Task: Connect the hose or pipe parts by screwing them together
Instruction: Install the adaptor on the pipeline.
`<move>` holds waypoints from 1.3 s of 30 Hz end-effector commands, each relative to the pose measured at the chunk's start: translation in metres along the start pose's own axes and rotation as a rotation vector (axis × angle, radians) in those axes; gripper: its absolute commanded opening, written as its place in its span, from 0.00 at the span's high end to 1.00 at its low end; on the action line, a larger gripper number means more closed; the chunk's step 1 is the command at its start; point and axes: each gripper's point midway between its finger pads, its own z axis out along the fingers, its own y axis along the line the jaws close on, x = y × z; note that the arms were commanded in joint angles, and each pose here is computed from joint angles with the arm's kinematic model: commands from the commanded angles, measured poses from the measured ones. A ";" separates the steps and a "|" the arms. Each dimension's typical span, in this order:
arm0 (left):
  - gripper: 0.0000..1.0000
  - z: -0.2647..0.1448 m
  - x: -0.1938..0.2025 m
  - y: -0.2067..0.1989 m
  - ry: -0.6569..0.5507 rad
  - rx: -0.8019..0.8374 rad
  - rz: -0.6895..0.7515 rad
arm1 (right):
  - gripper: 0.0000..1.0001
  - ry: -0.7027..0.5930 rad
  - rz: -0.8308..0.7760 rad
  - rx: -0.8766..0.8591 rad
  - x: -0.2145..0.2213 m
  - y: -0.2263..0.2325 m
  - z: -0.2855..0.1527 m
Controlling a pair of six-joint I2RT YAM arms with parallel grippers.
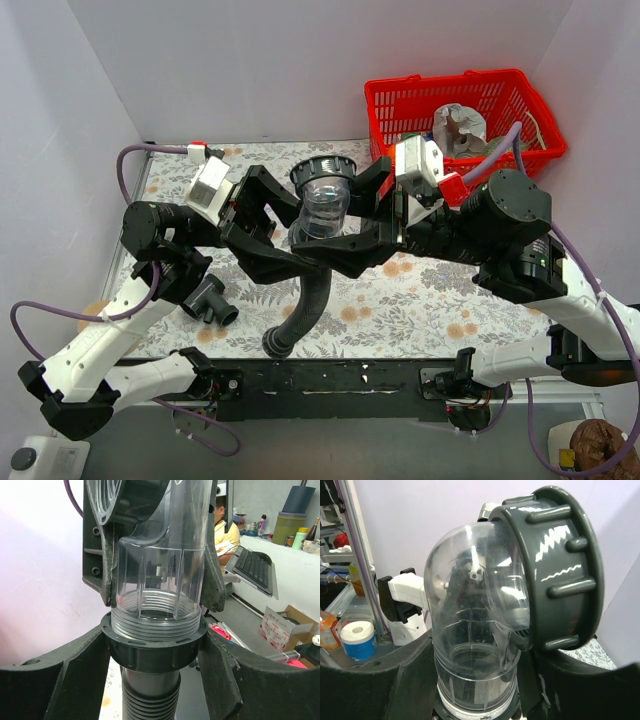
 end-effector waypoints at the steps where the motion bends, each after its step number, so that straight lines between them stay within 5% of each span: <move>1: 1.00 0.000 -0.026 -0.015 -0.069 0.007 0.119 | 0.99 -0.024 0.019 0.062 0.000 -0.015 0.004; 15: 1.00 0.003 -0.063 0.039 -0.212 -0.244 0.280 | 0.99 0.142 0.034 0.510 0.067 -0.090 -0.003; 37: 1.00 -0.042 -0.068 0.119 -0.264 -0.690 0.506 | 0.99 0.318 -0.222 1.093 0.110 -0.098 0.001; 38: 1.00 -0.044 -0.066 0.123 -0.259 -0.707 0.508 | 0.98 0.297 -0.204 1.114 0.105 -0.099 -0.001; 39: 1.00 -0.046 -0.064 0.127 -0.251 -0.725 0.516 | 0.79 0.291 -0.198 1.102 0.105 -0.098 0.002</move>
